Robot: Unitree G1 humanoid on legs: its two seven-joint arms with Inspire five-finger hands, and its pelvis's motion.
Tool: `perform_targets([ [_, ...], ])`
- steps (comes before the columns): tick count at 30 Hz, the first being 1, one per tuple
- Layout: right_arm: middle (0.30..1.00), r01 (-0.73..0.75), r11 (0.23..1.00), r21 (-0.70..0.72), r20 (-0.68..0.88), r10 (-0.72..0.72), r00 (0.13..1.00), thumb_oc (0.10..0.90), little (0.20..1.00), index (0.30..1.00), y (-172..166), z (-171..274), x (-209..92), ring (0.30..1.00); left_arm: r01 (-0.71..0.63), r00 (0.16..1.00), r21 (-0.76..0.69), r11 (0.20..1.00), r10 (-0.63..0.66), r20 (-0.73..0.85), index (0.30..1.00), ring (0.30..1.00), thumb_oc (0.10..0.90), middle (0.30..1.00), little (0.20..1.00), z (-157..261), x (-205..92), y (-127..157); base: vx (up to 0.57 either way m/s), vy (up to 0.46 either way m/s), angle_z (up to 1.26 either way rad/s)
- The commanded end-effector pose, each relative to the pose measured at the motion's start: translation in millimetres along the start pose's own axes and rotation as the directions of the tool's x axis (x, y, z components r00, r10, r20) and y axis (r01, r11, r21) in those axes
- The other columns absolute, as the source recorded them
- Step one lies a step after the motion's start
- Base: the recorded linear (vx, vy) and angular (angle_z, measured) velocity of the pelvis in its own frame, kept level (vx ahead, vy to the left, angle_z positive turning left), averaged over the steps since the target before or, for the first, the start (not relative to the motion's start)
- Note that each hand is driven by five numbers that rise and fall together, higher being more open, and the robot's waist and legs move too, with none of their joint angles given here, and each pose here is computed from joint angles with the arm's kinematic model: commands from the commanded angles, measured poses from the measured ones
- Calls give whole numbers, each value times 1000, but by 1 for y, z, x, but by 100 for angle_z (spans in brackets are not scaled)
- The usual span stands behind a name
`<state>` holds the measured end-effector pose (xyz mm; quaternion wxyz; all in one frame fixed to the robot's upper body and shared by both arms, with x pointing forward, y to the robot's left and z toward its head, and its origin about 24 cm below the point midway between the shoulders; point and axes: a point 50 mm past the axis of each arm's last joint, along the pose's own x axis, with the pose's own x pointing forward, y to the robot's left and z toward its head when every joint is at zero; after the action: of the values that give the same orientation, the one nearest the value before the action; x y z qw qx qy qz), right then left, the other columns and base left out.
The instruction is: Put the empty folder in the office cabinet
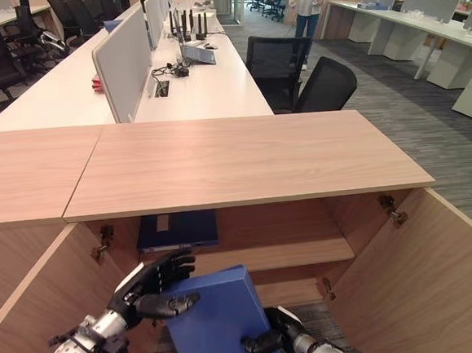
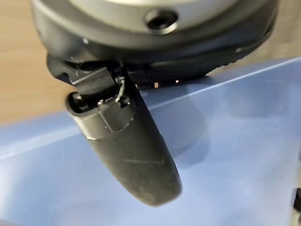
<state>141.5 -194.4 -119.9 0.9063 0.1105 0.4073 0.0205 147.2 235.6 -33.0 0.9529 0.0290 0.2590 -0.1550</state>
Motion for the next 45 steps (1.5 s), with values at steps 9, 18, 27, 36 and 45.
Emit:
perform_targets([
  [9, 300, 216, 952, 215, 199, -259, 945, 400, 300, 300, -31, 75, 21, 300, -403, 673, -68, 913, 245, -697, 900, 900, 800, 900, 900, -162, -38, -6, 0, 2, 3],
  [18, 300, 89, 897, 433, 252, -216, 943, 400, 300, 300, -2, 83, 32, 300, -491, 329, 36, 870, 224, -917, 900, 900, 800, 900, 900, -210, -91, -47, 19, 7, 0],
  [27, 300, -368, 567, 737, 629, -375, 681, 400, 300, 300, -1, 198, 6, 300, -510, 344, 69, 857, 277, -897, 900, 900, 800, 900, 900, -210, -89, -50, -52, 4, 17],
  [36, 300, -570, 505, 648, 750, -552, 365, 400, 300, 300, -32, 325, -55, 300, -456, 454, 151, 877, 375, -808, 900, 900, 800, 900, 900, -187, -58, -18, -178, -4, 27],
  [45, 300, -639, 471, 608, 748, -609, 262, 400, 300, 300, -37, 393, -102, 300, -428, 543, 167, 888, 400, -738, 900, 900, 800, 900, 900, -170, -38, -4, -45, -44, 6],
])
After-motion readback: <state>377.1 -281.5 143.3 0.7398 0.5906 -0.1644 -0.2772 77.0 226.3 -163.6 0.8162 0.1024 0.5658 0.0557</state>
